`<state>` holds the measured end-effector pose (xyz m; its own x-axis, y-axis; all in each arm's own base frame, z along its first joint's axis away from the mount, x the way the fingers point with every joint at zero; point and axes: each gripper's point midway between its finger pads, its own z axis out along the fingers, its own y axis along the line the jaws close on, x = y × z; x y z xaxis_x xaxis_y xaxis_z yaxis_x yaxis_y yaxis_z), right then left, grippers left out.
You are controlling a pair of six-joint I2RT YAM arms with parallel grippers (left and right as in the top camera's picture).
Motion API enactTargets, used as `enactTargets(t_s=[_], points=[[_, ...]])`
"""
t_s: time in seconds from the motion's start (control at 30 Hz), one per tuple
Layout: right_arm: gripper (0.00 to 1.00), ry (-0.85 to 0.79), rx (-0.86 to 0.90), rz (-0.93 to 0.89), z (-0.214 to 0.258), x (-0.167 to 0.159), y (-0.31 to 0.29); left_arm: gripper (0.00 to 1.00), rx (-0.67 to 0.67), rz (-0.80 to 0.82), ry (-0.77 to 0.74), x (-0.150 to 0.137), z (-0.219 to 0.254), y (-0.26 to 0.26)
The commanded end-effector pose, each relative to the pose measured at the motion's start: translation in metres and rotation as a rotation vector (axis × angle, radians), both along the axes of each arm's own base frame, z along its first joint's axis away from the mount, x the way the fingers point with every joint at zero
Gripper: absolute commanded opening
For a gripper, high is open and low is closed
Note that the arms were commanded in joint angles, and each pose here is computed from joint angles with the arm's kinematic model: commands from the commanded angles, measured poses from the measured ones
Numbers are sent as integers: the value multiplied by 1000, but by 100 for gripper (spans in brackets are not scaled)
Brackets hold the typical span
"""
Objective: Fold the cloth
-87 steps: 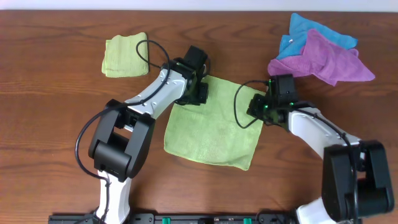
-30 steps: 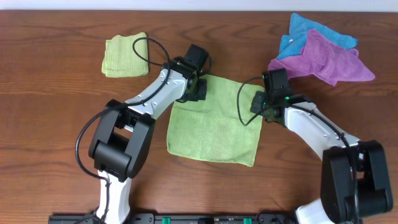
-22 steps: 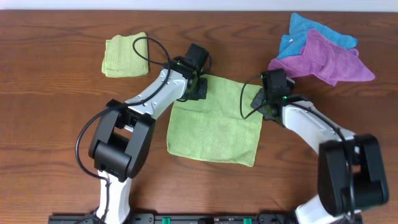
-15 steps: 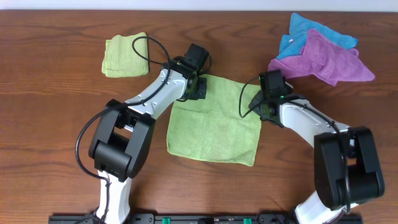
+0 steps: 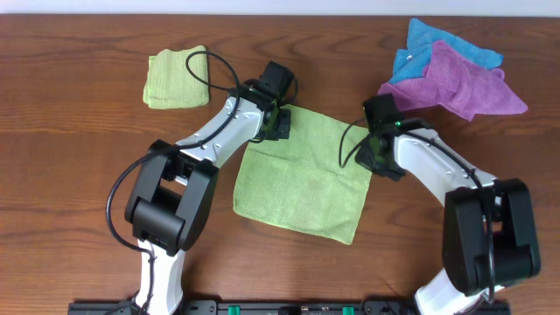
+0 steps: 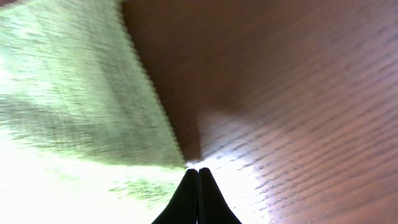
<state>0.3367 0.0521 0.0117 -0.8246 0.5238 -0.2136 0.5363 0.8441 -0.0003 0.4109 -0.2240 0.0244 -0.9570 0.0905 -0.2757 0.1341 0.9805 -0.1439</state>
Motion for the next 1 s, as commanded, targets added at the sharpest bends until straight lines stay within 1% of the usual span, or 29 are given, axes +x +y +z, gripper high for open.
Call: enactTargets(t_s=[0.0,0.1,0.17,0.23,0.47,0.57,0.87,0.97], points=[[1,-61,16,83,21,14,20,6,13,-14,-25,6,5,-1],[1,-86,56,156,25,20,40,6,13,-14,-25,6,5,-1],[1,-93,92,183,25,20,54,6,13,-14,-24,6,5,-1],[1,-97,89,197,23,19,60,6,13,-14,-25,6,5,-1],[1,-40,25,120,4,10,42,6,13,-14,-25,6,5,-1],[1,-31,6,102,-4,11,33,6,13,-14,-25,6,5,-1],[1,18,28,76,-33,13,28,6,13,-14,-26,6,5,-1],[1,-1,24,96,-38,20,29,6,13,-14,-25,6,5,-1]])
